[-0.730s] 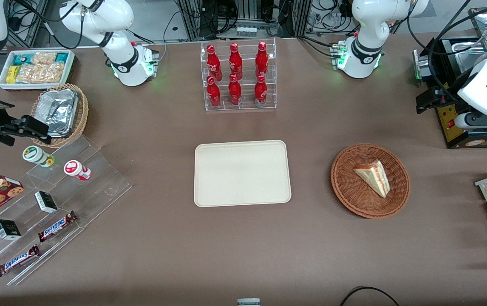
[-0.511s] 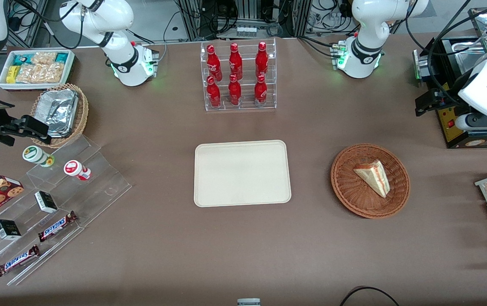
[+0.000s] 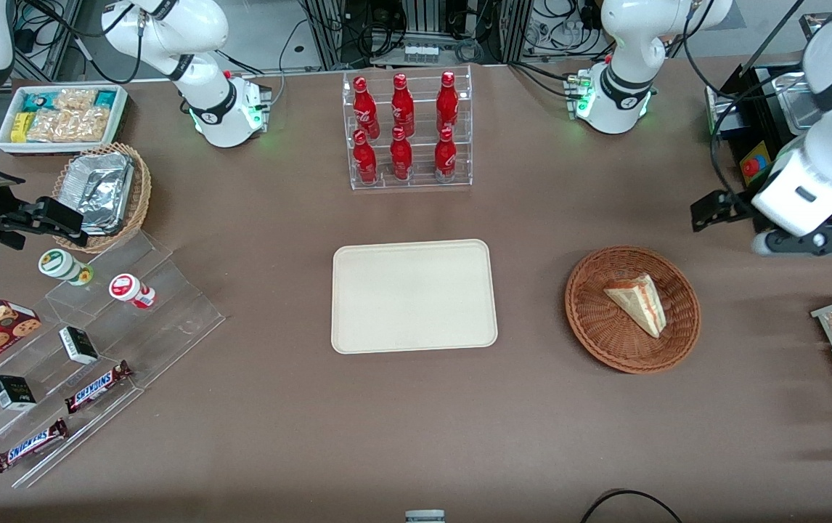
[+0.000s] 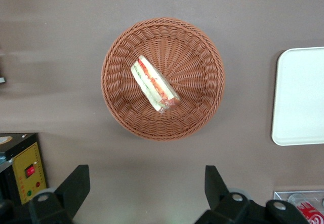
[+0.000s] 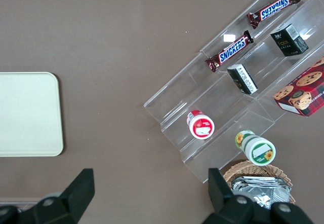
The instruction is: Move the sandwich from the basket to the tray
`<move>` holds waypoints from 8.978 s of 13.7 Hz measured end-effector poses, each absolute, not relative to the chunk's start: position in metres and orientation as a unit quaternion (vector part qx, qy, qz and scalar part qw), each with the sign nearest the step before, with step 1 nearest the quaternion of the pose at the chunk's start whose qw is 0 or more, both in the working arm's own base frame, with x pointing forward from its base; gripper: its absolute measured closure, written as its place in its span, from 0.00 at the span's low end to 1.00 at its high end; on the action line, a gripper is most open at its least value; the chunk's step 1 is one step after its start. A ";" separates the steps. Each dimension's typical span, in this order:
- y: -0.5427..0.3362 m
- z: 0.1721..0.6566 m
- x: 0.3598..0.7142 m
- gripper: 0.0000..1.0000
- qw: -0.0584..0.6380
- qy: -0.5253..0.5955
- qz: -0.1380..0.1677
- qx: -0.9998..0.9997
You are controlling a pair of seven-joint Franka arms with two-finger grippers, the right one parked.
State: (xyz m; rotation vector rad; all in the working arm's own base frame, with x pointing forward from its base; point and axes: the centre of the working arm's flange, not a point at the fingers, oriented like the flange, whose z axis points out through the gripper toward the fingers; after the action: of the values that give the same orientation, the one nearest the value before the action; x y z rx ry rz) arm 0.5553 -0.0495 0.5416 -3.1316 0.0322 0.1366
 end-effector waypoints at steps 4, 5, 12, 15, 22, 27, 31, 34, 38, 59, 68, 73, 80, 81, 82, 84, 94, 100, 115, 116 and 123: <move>-0.048 0.485 0.554 0.00 0.003 0.009 0.045 -0.999; -0.047 0.469 0.552 0.00 0.003 0.009 0.040 -0.999; -0.042 0.381 0.537 0.00 -0.001 0.005 0.009 -1.000; -0.040 0.364 0.536 0.00 -0.002 -0.038 0.012 -0.999; -0.044 0.346 0.543 0.00 -0.011 -0.303 -0.005 -0.953; -0.049 0.327 0.548 0.00 -0.017 -0.378 -0.008 -0.926; -0.049 0.309 0.548 0.00 -0.014 -0.386 0.004 -0.923; -0.050 0.292 0.550 0.00 -0.016 -0.386 0.006 -0.922; -0.055 0.265 0.550 0.00 -0.015 -0.384 0.016 -0.923; -0.179 0.365 0.554 0.81 0.057 -0.256 0.073 -0.962; -0.373 0.324 0.526 0.81 0.032 -0.097 0.092 -0.991; -0.474 0.288 0.509 0.81 0.021 -0.112 0.089 -0.989; -0.550 0.244 0.503 0.81 0.001 -0.126 0.056 -0.990; -0.552 0.243 0.503 0.81 0.003 -0.126 0.052 -0.991; -0.553 0.242 0.504 0.81 0.003 -0.126 0.050 -0.991; -0.553 0.244 0.506 0.81 0.002 -0.126 0.047 -0.991; -0.552 0.229 0.508 0.36 0.013 -0.134 0.040 -0.990; -0.553 0.286 0.516 0.00 0.004 -0.137 0.027 -0.990; -0.369 0.420 0.600 0.00 0.040 -0.099 0.034 -0.994; -0.350 0.424 0.604 0.00 0.038 -0.091 0.040 -0.994; -0.219 0.459 0.604 0.00 0.029 -0.024 0.076 -0.996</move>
State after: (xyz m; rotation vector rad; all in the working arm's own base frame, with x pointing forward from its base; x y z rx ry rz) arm 0.6040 -0.2185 0.4592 -3.0728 -0.0729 0.2342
